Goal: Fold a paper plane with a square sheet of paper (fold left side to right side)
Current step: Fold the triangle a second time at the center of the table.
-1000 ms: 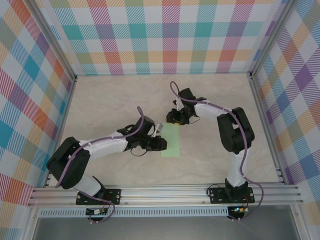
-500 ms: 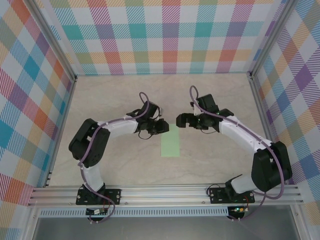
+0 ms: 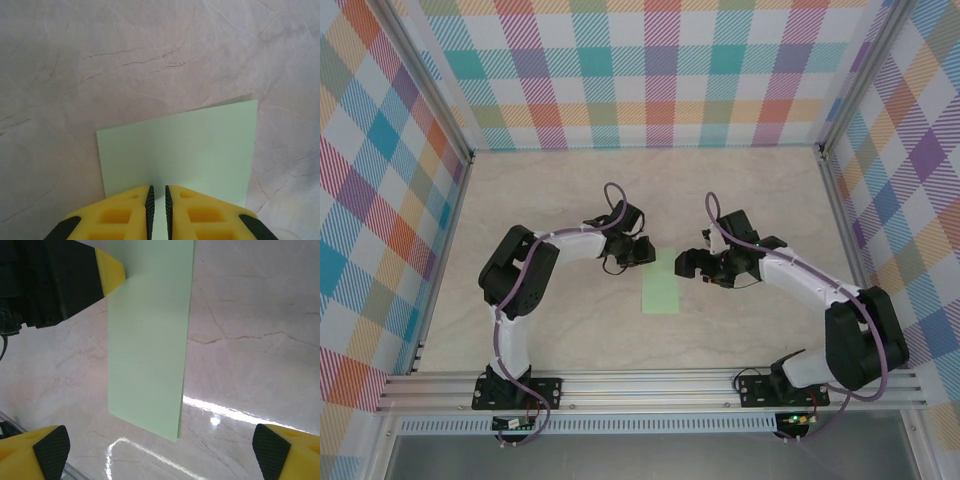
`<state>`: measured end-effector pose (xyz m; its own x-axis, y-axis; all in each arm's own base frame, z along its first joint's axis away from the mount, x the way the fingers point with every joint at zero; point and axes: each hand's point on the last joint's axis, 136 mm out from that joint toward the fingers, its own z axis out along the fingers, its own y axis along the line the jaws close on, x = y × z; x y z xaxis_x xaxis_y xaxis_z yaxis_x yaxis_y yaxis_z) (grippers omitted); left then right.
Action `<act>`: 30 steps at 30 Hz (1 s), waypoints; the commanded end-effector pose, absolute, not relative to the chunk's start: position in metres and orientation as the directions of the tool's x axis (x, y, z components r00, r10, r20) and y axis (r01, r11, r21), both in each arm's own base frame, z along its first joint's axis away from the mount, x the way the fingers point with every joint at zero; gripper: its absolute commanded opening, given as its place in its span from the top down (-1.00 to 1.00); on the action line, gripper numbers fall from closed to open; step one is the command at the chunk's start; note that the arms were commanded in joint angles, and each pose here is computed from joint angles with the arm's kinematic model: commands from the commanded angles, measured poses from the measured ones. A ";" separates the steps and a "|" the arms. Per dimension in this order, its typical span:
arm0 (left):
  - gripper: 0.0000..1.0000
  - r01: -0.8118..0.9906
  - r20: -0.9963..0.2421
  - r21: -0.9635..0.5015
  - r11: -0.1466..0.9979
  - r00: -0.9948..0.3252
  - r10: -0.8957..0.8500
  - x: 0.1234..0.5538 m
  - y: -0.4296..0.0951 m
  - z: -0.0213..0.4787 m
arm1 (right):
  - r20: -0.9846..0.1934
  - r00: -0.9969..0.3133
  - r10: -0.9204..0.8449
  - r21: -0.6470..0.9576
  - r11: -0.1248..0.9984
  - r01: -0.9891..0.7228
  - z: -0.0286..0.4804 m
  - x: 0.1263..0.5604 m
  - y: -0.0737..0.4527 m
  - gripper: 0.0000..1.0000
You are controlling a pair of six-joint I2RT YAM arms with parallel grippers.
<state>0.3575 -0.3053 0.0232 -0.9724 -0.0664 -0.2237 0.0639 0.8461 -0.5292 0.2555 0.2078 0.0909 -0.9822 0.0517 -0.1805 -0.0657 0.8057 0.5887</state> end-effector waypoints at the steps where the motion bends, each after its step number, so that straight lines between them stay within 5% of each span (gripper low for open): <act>1: 0.67 0.047 -0.206 -0.489 0.871 -0.977 -0.063 0.351 -0.292 0.008 | -0.116 -0.992 0.046 0.648 0.761 -0.040 0.087 0.256 0.223 -0.68; 11: 0.67 0.032 -0.199 -0.508 0.861 -0.977 -0.081 0.341 -0.288 0.002 | 0.040 -0.997 0.068 0.646 0.759 0.077 0.060 0.258 0.234 -0.32; 30: 0.68 0.038 -0.205 -0.524 0.851 -0.975 -0.083 0.341 -0.291 0.008 | 0.093 -0.993 0.074 0.557 0.822 0.113 0.035 0.259 0.247 -0.21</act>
<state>0.3564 -0.3040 0.0233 -0.9601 -0.0801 -0.2679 0.0864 0.8263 -0.5566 0.2641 0.2433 0.0389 -0.9961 0.0657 0.0582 0.0872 0.8184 0.5680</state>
